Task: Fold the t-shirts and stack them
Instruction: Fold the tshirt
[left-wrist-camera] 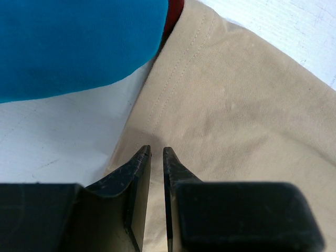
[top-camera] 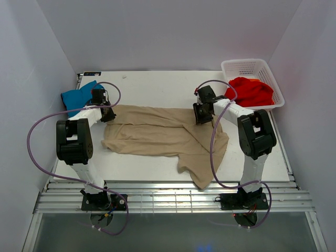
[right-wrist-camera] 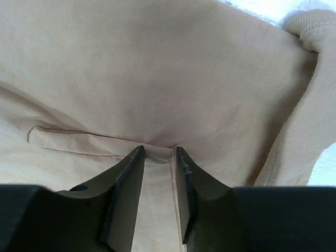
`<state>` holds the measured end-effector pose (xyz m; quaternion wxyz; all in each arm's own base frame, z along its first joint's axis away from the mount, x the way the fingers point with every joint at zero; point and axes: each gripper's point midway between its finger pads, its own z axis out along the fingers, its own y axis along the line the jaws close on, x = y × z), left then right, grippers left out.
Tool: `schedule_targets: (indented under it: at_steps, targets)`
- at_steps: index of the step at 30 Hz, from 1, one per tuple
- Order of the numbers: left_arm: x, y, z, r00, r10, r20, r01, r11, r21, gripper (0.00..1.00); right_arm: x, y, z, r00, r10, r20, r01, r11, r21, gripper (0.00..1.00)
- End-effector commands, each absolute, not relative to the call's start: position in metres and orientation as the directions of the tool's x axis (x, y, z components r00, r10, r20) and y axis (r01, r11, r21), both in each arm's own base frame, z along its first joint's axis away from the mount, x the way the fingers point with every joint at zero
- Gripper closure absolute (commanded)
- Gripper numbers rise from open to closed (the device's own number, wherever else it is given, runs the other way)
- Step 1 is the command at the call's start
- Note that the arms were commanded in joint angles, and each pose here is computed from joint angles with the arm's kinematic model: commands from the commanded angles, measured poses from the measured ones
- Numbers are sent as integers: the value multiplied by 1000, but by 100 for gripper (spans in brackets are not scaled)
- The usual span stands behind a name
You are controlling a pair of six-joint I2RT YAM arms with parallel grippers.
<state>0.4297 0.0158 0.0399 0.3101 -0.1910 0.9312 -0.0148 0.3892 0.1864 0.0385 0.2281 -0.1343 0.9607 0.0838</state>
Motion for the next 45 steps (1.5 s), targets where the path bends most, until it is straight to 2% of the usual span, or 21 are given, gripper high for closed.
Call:
schedule_targets:
  at_steps: [1,4,7,9,13,20,23,35,43,45]
  targets:
    - [432,14,61,-710,-355,-608,-326,931,-162,73,397,188,36,-856,-221,-467,-301,948,102,65]
    - [433,14,62,-709,-352,-611,-324,932,-161,73,393,189,31,-861,-227,-454,-309,944,113,73]
    - [434,14,62,-710,-350,-611,-323,933,-159,73,392,189,28,-864,-231,-448,-310,944,110,74]
    - [435,14,62,-710,-349,-612,-320,934,-161,73,391,189,28,-864,-231,-448,-311,944,112,81]
    - [435,14,60,-712,-351,-608,-321,933,-162,74,387,196,42,-857,-226,-463,-332,929,161,88]
    - [436,11,55,-718,-357,-597,-323,931,-169,74,362,207,94,-822,-246,-513,-397,894,208,90]
    - [436,10,50,-723,-362,-589,-324,930,-174,74,341,209,100,-825,-257,-503,-415,880,230,91]
    - [441,10,48,-725,-359,-588,-318,932,-176,74,246,229,66,-866,-345,-361,-467,816,340,91]
    - [441,9,46,-729,-363,-581,-318,930,-183,74,227,254,58,-866,-357,-351,-488,758,432,91]
    - [441,7,45,-730,-364,-579,-316,930,-185,74,227,261,60,-864,-359,-354,-493,746,448,84]
